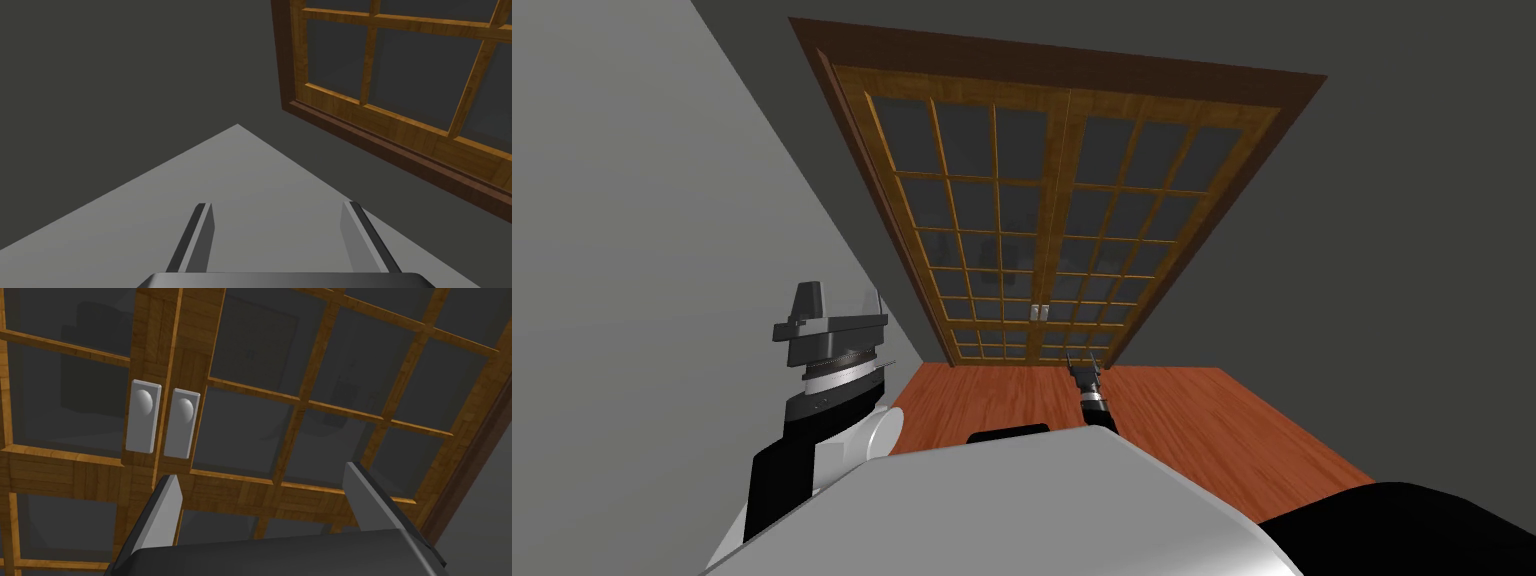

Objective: Pull the door open

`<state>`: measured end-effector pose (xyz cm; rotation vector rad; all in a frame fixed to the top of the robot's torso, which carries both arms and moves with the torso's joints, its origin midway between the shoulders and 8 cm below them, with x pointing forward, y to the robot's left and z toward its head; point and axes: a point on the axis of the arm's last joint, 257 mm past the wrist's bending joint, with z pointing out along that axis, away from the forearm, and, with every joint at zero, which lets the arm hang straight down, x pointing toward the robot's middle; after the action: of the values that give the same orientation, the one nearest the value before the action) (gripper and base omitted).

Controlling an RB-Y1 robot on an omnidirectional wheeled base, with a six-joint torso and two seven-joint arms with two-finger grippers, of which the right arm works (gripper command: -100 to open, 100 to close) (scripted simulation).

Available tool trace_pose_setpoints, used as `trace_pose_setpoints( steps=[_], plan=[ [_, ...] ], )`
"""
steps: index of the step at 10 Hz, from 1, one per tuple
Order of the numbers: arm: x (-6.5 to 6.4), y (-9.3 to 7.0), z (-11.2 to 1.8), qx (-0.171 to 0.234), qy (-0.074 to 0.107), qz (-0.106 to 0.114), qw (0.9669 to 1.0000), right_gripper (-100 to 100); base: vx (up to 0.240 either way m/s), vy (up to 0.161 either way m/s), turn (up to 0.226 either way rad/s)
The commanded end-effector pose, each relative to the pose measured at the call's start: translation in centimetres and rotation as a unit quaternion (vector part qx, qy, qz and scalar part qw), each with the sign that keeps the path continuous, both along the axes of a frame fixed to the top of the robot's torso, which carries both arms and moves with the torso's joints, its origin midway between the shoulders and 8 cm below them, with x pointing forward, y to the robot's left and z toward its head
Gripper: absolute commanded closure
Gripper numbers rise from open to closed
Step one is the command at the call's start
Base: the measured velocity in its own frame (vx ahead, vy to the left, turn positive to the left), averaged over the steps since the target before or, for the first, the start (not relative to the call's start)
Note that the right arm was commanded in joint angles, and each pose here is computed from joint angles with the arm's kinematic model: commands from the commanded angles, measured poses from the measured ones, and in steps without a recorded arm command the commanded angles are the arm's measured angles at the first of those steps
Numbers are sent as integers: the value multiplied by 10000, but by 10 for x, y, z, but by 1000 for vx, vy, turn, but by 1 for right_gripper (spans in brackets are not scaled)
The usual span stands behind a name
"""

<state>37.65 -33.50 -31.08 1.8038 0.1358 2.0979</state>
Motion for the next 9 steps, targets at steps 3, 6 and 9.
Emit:
trace_pose_setpoints(
  steps=[3,6,9],
  plan=[
    [-7,-7,-19,358,133,17,9993,-100,109,36,59],
    [-13,-13,-34,630,238,15,9977,-100,112,18,67],
    [-19,-18,-47,863,322,5,9958,-100,116,17,52]
  ],
)
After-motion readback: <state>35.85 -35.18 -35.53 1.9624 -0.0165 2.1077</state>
